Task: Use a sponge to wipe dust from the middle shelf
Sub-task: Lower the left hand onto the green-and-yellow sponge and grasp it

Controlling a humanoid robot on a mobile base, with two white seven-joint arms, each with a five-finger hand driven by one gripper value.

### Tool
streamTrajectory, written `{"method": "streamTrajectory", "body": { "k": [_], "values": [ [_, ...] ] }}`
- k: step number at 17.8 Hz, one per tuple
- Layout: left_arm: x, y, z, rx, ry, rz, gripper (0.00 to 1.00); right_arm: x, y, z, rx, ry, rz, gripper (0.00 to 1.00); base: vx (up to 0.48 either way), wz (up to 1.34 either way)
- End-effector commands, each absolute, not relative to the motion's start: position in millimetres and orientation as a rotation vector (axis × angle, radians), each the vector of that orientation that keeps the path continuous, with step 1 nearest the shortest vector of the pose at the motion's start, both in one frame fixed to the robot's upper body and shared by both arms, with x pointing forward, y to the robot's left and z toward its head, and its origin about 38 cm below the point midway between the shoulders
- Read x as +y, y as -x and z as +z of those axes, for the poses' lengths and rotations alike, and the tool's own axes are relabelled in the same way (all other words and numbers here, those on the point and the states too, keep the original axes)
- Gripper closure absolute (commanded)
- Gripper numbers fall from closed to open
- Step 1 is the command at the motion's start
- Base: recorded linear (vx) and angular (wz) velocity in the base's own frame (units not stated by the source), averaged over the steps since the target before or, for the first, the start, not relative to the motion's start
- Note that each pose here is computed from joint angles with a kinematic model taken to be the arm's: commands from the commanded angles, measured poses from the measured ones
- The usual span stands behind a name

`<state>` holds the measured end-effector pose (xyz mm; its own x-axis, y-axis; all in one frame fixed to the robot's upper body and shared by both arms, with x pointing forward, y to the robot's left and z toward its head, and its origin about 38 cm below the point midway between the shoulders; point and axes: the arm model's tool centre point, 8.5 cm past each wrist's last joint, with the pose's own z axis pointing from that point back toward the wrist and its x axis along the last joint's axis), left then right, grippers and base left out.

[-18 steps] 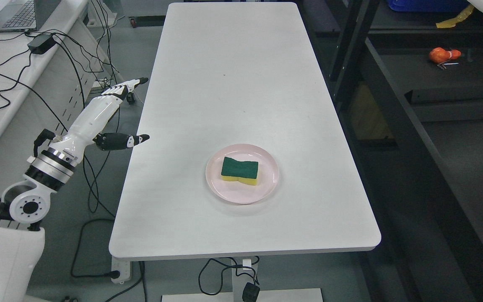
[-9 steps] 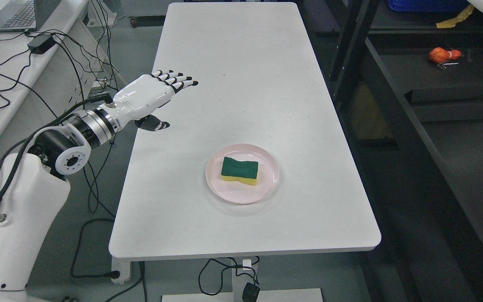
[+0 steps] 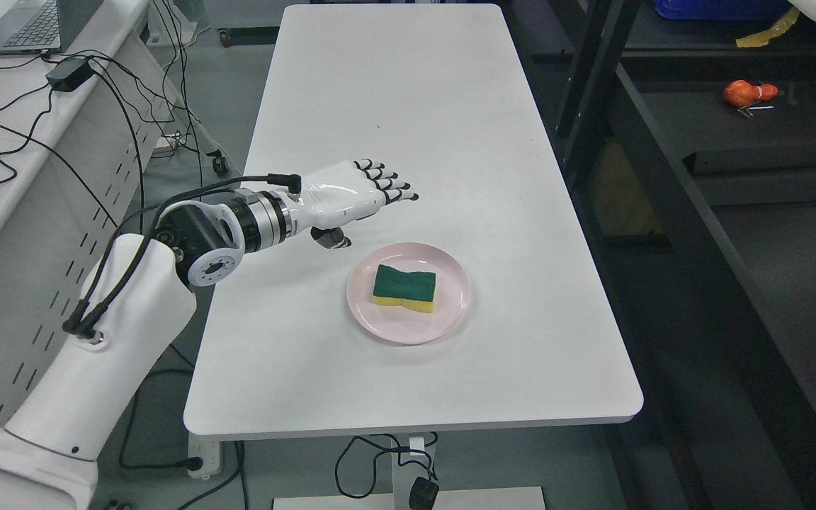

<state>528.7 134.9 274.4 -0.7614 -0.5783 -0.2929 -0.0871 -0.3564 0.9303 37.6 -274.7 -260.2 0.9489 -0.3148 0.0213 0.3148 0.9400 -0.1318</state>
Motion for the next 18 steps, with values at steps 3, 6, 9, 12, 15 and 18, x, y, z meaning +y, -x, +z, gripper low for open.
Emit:
{"method": "streamTrajectory", "body": {
  "k": [3, 6, 9, 12, 15, 18],
  "values": [
    [56, -509, 227, -1.479, -0.768, -2.444, 0.07, -287.3, -43, -259, -0.019, 0.153, -0.323, 0.0, 0.0, 0.0],
    [35, -499, 220, -1.489, -0.735, -2.495, 0.07, -287.3, -43, -259, -0.019, 0.153, -0.323, 0.0, 0.0, 0.0],
    [27, -498, 217, -1.469, -0.769, -2.522, 0.07, -287.3, -43, -259, -0.019, 0.153, -0.323, 0.0, 0.0, 0.0],
    [27, -498, 209, -1.434, -0.772, -2.529, 0.07, -287.3, -43, -259, -0.019, 0.153, -0.323, 0.0, 0.0, 0.0],
    [39, -503, 209, -1.354, -0.788, -2.533, 0.07, -287.3, -43, -259, -0.019, 0.153, -0.323, 0.0, 0.0, 0.0],
    [45, -508, 215, -1.348, -0.815, -2.498, 0.07, -287.3, -43, -259, -0.019, 0.154, -0.321, 0.0, 0.0, 0.0]
  ]
}}
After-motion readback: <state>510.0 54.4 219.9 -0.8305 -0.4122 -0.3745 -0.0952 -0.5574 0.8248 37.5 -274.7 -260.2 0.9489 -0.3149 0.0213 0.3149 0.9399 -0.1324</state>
